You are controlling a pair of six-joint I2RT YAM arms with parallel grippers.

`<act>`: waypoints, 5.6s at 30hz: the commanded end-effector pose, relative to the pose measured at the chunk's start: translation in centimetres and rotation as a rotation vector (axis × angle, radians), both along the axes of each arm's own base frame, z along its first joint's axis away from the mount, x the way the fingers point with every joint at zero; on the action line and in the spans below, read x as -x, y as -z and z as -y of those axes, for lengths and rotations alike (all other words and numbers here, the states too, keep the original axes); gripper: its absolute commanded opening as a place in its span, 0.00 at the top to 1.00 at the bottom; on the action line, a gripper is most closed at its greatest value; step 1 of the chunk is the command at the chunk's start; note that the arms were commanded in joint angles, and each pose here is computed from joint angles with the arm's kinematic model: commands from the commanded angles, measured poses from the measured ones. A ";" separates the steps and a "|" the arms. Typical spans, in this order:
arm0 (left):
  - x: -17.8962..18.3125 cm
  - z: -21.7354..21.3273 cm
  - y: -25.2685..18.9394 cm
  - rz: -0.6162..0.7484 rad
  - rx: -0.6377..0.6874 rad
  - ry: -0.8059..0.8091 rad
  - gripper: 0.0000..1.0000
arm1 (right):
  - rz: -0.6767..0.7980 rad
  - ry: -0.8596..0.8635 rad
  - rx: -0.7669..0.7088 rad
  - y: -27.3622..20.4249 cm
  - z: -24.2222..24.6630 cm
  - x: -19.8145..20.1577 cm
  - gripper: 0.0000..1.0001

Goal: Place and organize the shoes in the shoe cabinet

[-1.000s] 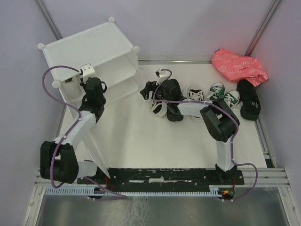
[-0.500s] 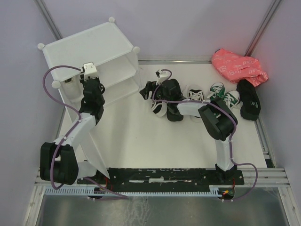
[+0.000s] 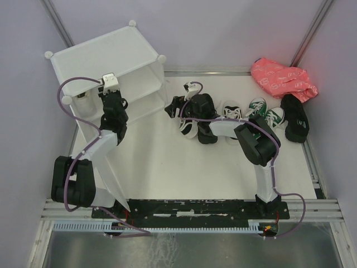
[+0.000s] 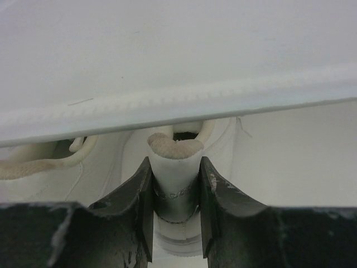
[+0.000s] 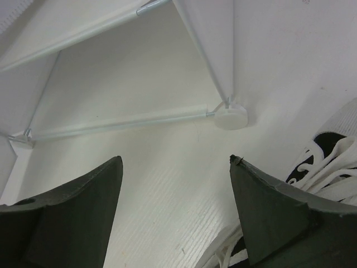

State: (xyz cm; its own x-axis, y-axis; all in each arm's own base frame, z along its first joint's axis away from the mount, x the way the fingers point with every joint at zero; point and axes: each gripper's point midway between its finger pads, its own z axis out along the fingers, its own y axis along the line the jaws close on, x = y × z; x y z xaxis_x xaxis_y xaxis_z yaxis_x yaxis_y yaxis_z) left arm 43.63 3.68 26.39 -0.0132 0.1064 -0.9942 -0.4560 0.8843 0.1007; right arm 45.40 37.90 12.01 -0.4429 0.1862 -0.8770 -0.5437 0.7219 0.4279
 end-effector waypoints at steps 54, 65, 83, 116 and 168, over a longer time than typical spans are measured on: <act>11.6 12.2 -9.8 -0.152 0.444 0.711 0.03 | -0.198 0.202 0.488 -6.8 11.8 5.9 0.01; 11.9 12.3 -9.4 -0.164 0.448 0.717 0.03 | -0.316 0.516 0.612 -4.2 22.1 7.2 0.01; 12.2 12.7 -8.3 -0.180 0.469 0.735 0.03 | -0.581 0.504 0.579 5.0 26.1 8.1 0.38; 13.0 12.4 -10.2 -0.150 0.459 0.734 0.03 | -0.087 0.005 0.541 -10.7 7.7 17.7 1.00; 15.4 12.4 -11.0 -0.150 0.453 0.754 0.01 | -0.257 0.356 0.798 2.2 11.0 4.7 0.63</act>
